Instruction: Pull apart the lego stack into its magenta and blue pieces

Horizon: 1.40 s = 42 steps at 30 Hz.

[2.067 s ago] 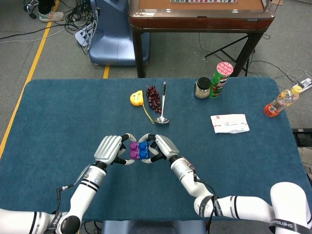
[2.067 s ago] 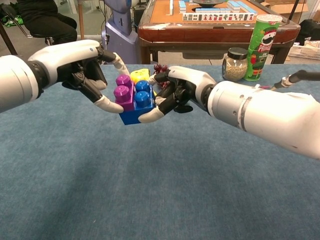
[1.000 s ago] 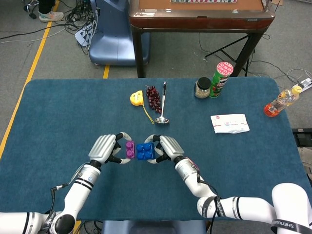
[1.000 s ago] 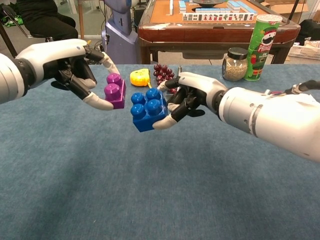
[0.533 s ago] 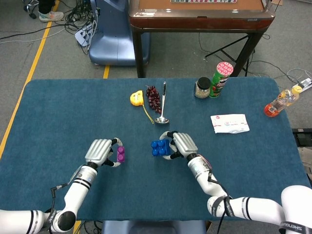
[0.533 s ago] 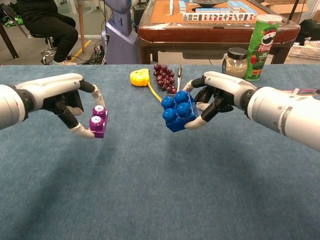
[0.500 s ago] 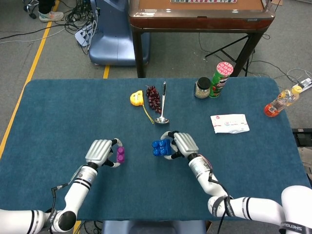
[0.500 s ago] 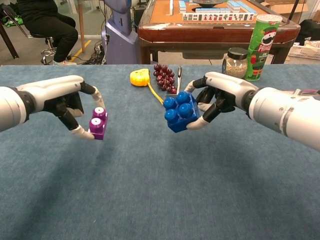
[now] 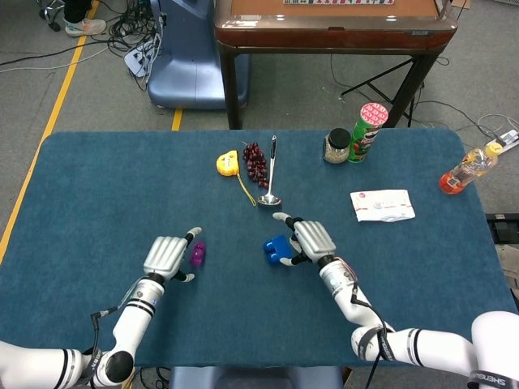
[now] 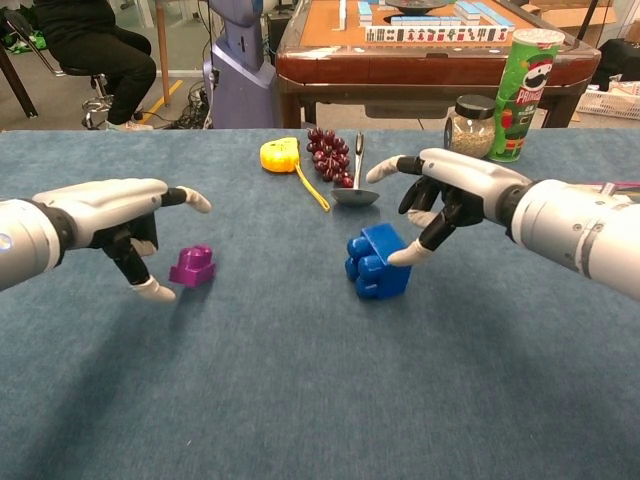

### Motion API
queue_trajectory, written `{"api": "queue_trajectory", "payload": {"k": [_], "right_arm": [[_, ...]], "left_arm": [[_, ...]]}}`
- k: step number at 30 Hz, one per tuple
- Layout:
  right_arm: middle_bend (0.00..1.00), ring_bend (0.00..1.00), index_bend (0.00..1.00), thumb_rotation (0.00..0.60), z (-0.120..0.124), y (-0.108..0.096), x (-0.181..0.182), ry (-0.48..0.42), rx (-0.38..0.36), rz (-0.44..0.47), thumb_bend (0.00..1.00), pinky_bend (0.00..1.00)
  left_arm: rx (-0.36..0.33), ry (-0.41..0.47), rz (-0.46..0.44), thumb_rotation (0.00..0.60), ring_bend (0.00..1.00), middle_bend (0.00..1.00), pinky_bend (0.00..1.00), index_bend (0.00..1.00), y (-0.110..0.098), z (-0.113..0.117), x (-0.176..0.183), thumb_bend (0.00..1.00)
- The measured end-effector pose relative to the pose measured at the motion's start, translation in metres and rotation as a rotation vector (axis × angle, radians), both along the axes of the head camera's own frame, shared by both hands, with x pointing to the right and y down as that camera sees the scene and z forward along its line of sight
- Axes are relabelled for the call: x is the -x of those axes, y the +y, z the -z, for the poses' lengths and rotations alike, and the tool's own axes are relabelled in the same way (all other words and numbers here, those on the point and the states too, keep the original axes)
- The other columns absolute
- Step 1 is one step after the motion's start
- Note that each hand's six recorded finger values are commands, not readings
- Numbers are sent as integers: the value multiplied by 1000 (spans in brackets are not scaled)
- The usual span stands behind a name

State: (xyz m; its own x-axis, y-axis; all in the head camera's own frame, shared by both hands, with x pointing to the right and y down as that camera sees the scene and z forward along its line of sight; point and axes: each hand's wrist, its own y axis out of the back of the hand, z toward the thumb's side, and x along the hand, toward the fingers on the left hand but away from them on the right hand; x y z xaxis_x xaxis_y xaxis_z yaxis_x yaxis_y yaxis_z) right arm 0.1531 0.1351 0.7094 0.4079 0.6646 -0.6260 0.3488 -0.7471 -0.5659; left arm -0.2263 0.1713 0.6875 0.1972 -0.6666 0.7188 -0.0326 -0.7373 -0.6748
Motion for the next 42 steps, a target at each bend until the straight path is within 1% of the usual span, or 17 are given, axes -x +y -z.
{"api": "queue_trajectory", "payload": {"k": [3, 6, 9, 10, 12, 13, 15, 17, 19, 20, 22, 23, 25, 28, 34, 38, 42], "right_arm": [[1000, 1000, 158, 600, 7, -2, -2, -13, -19, 6, 0, 1000], [1000, 994, 166, 600, 19, -5, -10, -12, -55, 23, 0, 1000], [995, 961, 320, 600, 34, -9, -24, 8, -105, 39, 0, 1000], [979, 940, 360, 600, 39, -10, -29, 17, -120, 42, 0, 1000], [926, 893, 377, 600, 51, -12, -43, 43, -157, 48, 0, 992], [874, 849, 377, 600, 56, -13, -49, 56, -173, 52, 0, 974], [782, 767, 377, 600, 68, -14, -64, 90, -207, 71, 0, 895], [663, 656, 377, 600, 77, -14, -76, 120, -235, 100, 0, 720], [569, 558, 377, 600, 88, -14, -94, 162, -270, 138, 0, 583], [540, 525, 377, 600, 93, -13, -103, 182, -287, 152, 0, 550], [480, 459, 377, 600, 103, -12, -121, 226, -330, 169, 0, 503], [458, 435, 377, 600, 107, -10, -128, 241, -346, 170, 0, 489], [416, 387, 377, 600, 116, -7, -145, 281, -382, 169, 0, 468], [386, 351, 377, 600, 134, -4, -175, 352, -431, 160, 0, 466], [366, 318, 377, 600, 160, 11, -221, 471, -446, 158, 0, 438], [365, 314, 377, 600, 170, 25, -243, 538, -450, 142, 0, 435], [365, 314, 377, 600, 182, 36, -266, 601, -470, 105, 0, 435]], "left_arm": [[-7, 3, 21, 600, 958, 1000, 1000, 113, -1, 5, 6, 28], [-44, 14, 41, 600, 881, 995, 1000, 113, -4, 13, 13, 28], [-113, 14, 62, 600, 797, 932, 996, 113, -12, 27, 27, 29], [-139, 11, 71, 600, 756, 881, 986, 113, -15, 32, 33, 29], [-200, 5, 90, 600, 713, 825, 969, 138, -22, 45, 48, 29], [-226, 2, 98, 600, 706, 811, 964, 177, -26, 51, 54, 29], [-288, -4, 113, 600, 707, 814, 964, 224, -33, 65, 68, 29], [-338, -15, 120, 600, 692, 801, 959, 231, -37, 78, 81, 29], [-389, -33, 118, 600, 637, 699, 910, 220, -41, 93, 95, 29], [-401, -42, 113, 600, 575, 608, 873, 207, -41, 98, 100, 29], [-411, -69, 97, 600, 485, 491, 837, 186, -41, 107, 113, 29], [-415, -82, 89, 600, 447, 447, 811, 177, -41, 111, 118, 28], [-433, -105, 64, 600, 376, 374, 707, 170, -41, 120, 128, 28], [-461, -115, 37, 600, 333, 331, 626, 173, -37, 134, 141, 29], [-499, -66, 78, 600, 330, 330, 624, 200, -21, 152, 173, 28], [-534, -111, 88, 600, 331, 330, 624, 206, 0, 162, 206, 28], [-535, -161, 97, 600, 331, 330, 624, 210, 20, 165, 231, 28]]}}
